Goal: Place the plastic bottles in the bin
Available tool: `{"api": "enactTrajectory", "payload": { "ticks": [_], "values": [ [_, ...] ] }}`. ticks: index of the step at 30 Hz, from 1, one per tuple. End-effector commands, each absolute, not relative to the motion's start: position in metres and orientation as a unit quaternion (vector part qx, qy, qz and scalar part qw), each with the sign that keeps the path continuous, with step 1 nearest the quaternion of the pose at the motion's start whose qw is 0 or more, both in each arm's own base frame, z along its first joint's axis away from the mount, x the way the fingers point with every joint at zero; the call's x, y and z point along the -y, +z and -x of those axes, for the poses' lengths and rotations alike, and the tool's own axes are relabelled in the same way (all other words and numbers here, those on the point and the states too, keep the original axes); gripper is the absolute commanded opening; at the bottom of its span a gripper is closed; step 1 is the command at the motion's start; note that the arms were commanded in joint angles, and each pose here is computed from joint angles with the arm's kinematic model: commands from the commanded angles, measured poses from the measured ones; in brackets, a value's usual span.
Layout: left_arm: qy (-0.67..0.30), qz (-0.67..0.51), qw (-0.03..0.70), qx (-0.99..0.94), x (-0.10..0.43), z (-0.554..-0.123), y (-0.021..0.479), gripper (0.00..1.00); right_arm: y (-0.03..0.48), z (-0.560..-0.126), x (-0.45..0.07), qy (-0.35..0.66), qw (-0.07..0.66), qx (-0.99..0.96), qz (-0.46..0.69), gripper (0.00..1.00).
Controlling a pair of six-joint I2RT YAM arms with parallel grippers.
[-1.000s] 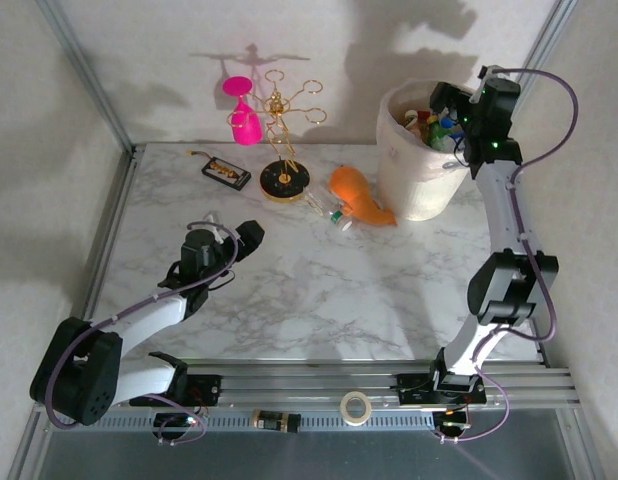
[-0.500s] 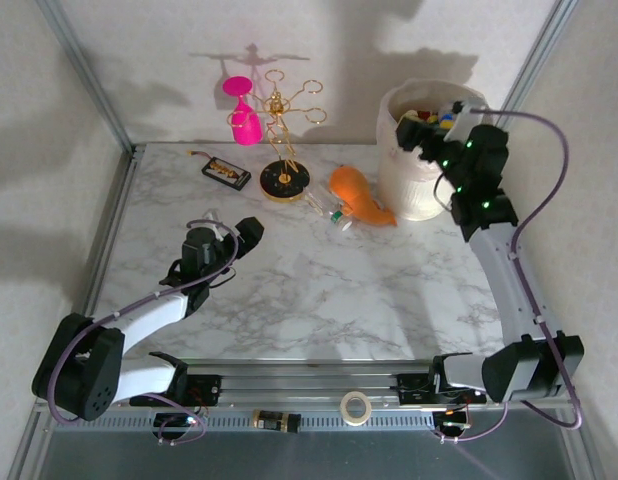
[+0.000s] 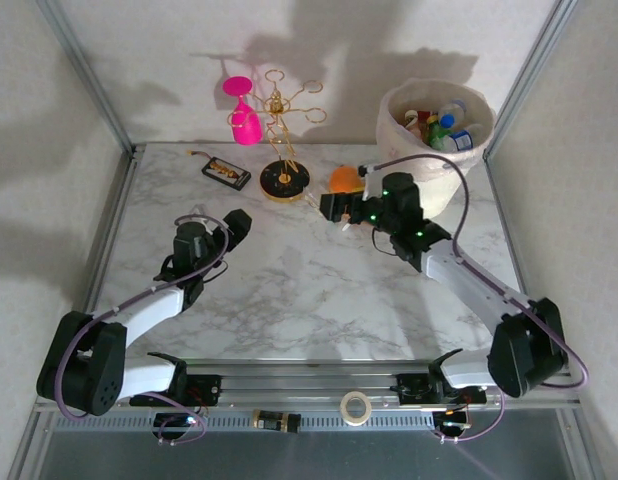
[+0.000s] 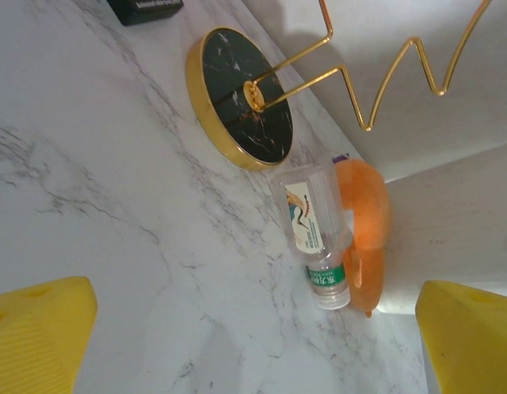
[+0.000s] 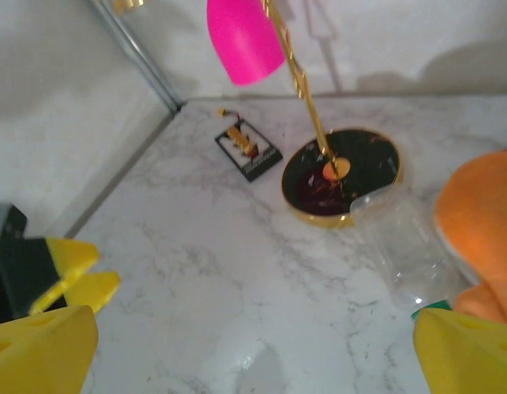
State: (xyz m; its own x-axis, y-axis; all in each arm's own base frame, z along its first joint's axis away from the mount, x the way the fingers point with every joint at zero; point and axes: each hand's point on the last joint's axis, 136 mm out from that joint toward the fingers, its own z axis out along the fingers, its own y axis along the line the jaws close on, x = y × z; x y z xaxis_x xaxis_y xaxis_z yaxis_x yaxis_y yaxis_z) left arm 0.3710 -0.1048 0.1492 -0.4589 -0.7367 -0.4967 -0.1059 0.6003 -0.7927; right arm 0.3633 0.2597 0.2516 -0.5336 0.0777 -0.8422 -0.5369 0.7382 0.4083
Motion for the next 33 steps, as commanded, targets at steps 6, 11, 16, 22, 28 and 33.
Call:
{"api": "enactTrajectory", "payload": {
  "ticks": [6, 11, 16, 22, 28, 33],
  "values": [
    [-0.383, 0.283, 0.453, -0.754, 0.096, -0.376, 0.163, 1.00, 0.178, -0.402, -0.298, 0.248, 0.406, -0.860, 0.184, 0.99],
    [-0.382, 0.278, 0.452, -0.757, 0.095, -0.372, 0.162, 1.00, 0.143, -0.434, -0.302, 0.178, 0.395, -0.882, 0.188, 0.99],
    [-0.376, 0.278, 0.456, -0.758, 0.092, -0.365, 0.162, 1.00, 0.111, -0.463, -0.299, 0.102, 0.384, -0.896, 0.198, 0.99],
    [-0.368, 0.278, 0.462, -0.758, 0.088, -0.359, 0.162, 0.99, 0.094, -0.489, -0.294, 0.020, 0.391, -0.895, 0.213, 0.99],
    [-0.369, 0.279, 0.462, -0.757, 0.087, -0.358, 0.162, 1.00, 0.080, -0.501, -0.296, -0.017, 0.393, -0.890, 0.230, 0.99],
    [-0.372, 0.278, 0.461, -0.756, 0.089, -0.358, 0.162, 1.00, 0.067, -0.504, -0.305, -0.003, 0.383, -0.893, 0.236, 0.99]
  ]
}}
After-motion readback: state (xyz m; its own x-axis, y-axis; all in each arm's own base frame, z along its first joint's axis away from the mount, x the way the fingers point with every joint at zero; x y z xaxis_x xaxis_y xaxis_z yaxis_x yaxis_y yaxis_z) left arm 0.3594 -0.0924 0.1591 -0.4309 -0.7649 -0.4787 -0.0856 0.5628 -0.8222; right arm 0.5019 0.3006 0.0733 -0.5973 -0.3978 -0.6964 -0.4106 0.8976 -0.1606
